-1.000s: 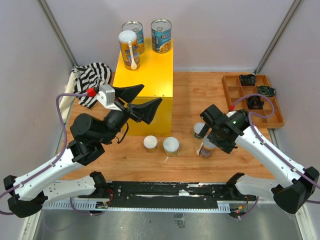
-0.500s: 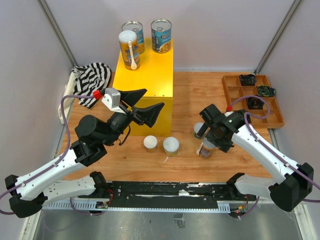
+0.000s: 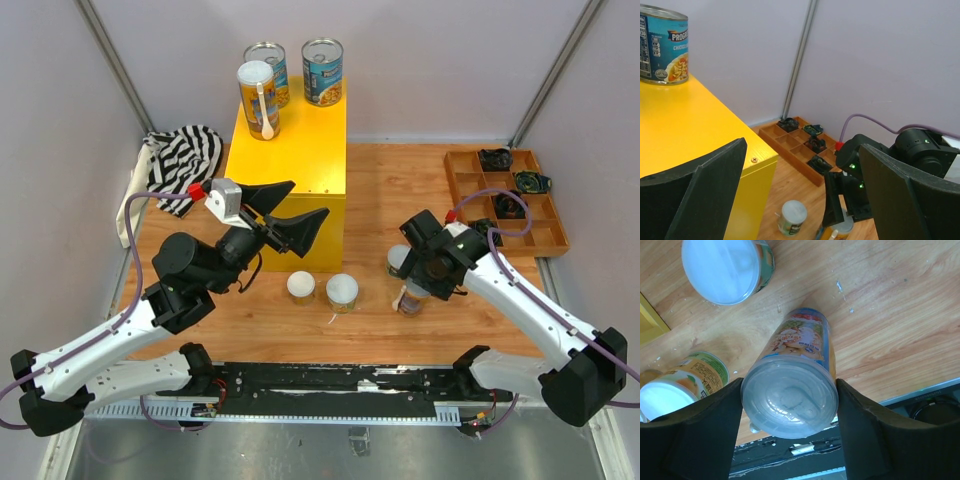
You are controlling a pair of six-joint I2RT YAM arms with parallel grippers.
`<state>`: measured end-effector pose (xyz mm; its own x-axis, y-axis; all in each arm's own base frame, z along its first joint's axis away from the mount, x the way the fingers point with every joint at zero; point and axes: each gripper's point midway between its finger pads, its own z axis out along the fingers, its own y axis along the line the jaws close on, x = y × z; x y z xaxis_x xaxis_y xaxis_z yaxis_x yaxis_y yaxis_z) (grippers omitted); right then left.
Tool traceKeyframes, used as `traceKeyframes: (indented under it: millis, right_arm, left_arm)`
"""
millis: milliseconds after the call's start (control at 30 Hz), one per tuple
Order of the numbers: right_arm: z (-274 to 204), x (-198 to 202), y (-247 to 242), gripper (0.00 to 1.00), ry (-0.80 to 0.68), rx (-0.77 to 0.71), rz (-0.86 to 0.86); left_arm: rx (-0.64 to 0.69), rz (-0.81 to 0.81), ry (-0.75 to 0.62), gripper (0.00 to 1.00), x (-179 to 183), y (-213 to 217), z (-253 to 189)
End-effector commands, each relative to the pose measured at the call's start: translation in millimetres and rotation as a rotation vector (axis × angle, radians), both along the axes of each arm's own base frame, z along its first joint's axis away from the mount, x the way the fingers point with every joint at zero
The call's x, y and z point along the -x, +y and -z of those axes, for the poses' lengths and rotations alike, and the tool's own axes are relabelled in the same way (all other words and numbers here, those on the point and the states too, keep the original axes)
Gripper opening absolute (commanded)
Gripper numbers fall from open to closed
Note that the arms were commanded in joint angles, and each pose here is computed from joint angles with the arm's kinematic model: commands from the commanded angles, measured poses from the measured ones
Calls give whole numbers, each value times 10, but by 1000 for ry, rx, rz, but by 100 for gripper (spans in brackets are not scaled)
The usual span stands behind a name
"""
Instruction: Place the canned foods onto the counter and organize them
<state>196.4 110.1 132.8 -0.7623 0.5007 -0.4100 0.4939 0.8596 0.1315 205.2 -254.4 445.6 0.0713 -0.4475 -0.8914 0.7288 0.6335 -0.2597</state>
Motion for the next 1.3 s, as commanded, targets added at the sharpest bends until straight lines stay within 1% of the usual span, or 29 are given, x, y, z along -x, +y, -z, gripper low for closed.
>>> traceKeyframes:
  millis: [0, 100, 200, 233, 333, 533, 667, 833, 1067, 1267]
  right_arm:
    - [31, -28, 50, 41, -6, -19, -64]
    - [-36, -64, 115, 27, -21, -33, -133]
    - [-157, -135, 238, 11, -59, -60, -252]
    - [-216, -156, 277, 7, -71, -68, -294]
    - [-396, -200, 392, 2, -107, -78, -444]
    - [-928, -254, 622, 1, -273, -141, -689]
    - [-1309, -203, 693, 1, -360, -157, -824]
    - [-1694, -13, 786, 1, -397, -208, -982]
    - [-2178, 321, 894, 1, -473, -323, -1121]
    - [-2406, 597, 997, 1, -490, -403, -1230]
  left_arm:
    - [40, 28, -20, 99, 84, 6, -85]
    - [30, 40, -21, 99, 106, -5, -68]
    - [8, 66, -29, 99, 153, -27, -38]
    - [1, 76, -30, 99, 169, -35, -24]
    - [-20, 124, -38, 99, 247, -82, 3]
    - [-71, 225, -41, 99, 390, -204, 59]
    - [-79, 283, -39, 99, 477, -260, 76]
    - [-89, 351, -34, 99, 570, -341, 96]
    - [-146, 472, -27, 99, 705, -522, 186]
    - [-201, 536, -47, 99, 760, -648, 311]
